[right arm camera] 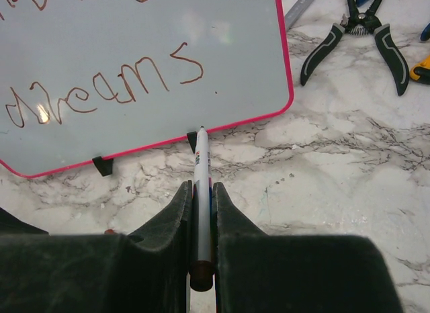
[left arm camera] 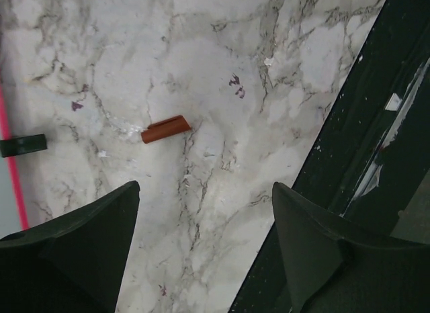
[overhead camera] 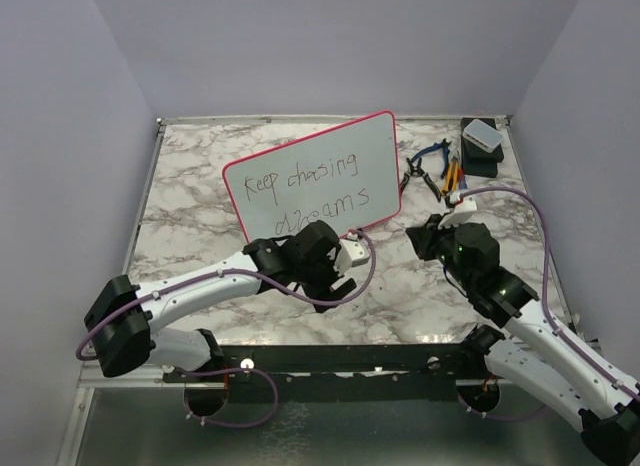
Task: Write a sentence on the whiteboard
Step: Close the whiteboard marker at the center of the board.
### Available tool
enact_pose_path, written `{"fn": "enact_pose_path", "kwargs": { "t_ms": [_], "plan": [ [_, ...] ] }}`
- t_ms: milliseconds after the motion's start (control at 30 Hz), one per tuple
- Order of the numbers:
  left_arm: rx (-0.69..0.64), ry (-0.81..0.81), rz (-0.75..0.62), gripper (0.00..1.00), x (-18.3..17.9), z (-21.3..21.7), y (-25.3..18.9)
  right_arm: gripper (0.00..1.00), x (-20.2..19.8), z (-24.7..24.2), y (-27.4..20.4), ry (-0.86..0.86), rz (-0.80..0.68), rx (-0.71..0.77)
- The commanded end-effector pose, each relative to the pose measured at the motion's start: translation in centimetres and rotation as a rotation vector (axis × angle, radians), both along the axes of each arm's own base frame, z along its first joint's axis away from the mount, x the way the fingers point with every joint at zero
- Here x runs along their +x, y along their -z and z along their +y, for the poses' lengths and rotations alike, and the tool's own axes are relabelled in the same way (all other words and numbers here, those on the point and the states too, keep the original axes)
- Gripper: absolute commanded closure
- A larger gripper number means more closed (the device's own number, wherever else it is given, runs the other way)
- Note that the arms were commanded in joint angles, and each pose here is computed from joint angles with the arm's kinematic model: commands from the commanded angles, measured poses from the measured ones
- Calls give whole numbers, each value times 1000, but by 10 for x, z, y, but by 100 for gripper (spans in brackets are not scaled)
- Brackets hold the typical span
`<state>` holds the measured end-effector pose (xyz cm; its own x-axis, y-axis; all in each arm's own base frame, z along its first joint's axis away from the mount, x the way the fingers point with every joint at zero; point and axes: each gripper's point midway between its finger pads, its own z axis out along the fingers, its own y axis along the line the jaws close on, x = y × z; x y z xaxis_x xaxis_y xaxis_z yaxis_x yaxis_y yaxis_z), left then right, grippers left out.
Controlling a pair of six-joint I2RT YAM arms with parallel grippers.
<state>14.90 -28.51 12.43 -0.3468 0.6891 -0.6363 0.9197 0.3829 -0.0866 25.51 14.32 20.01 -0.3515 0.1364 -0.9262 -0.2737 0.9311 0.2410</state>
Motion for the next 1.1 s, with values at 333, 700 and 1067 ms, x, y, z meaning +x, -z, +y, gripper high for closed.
{"fn": "enact_pose_path", "kwargs": {
  "t_ms": [333, 700, 1067],
  "plan": [
    [31, 86, 8, 29, -1, -19, 56, 99, -9, 4, 2, -27, 25, 45],
    [77, 105, 37, 32, 1, -24, 81, 99, -10, 0, 8, -21, 22, 31],
    [84, 23, 149, 33, -14, -17, 90, 100, -11, -3, 7, -8, 9, 38]
  ]
}}
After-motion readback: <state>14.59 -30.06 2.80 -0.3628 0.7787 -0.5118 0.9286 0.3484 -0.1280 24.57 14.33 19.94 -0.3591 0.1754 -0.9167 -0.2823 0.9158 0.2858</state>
